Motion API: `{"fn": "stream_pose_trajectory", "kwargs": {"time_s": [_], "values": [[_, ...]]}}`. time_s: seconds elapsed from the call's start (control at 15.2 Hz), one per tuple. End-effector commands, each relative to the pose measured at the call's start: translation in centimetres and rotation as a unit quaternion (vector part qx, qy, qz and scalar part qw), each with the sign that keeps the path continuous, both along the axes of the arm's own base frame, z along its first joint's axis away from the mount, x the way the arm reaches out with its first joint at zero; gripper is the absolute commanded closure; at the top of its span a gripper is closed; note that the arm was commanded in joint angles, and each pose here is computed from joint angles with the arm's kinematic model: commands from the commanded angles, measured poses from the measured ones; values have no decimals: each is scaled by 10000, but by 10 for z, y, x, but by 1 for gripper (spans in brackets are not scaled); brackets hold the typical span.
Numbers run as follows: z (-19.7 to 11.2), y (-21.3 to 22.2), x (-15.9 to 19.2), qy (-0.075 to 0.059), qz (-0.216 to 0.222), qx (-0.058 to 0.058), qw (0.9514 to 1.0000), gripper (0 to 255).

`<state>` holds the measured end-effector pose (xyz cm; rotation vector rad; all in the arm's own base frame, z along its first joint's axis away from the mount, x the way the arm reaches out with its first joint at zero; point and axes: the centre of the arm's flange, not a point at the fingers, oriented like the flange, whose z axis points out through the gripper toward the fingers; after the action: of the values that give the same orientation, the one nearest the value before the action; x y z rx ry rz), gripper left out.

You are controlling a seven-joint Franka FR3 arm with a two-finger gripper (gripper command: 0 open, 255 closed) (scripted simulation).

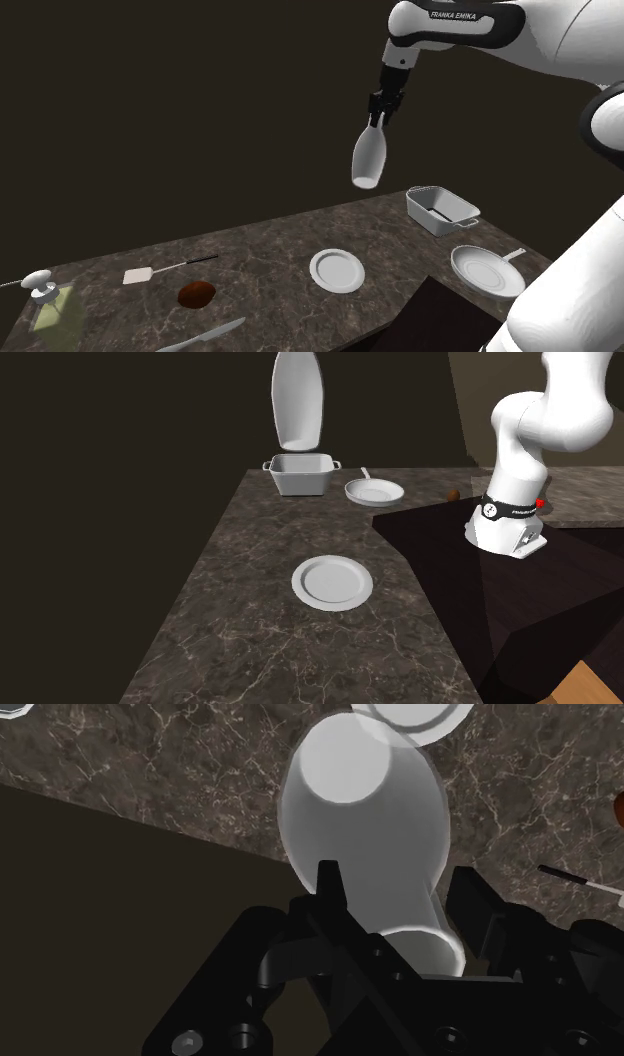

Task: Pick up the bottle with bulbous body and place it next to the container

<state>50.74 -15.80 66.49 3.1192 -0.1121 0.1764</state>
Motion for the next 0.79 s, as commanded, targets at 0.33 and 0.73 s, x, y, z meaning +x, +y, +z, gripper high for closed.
{"fn": "stream_pose_trajectory", "kwargs": {"time_s": [0.33,0.73], "values": [[1,-78,-55,-5,8,2,10000,255],[2,-143,-100,-5,8,2,10000,255]]}}
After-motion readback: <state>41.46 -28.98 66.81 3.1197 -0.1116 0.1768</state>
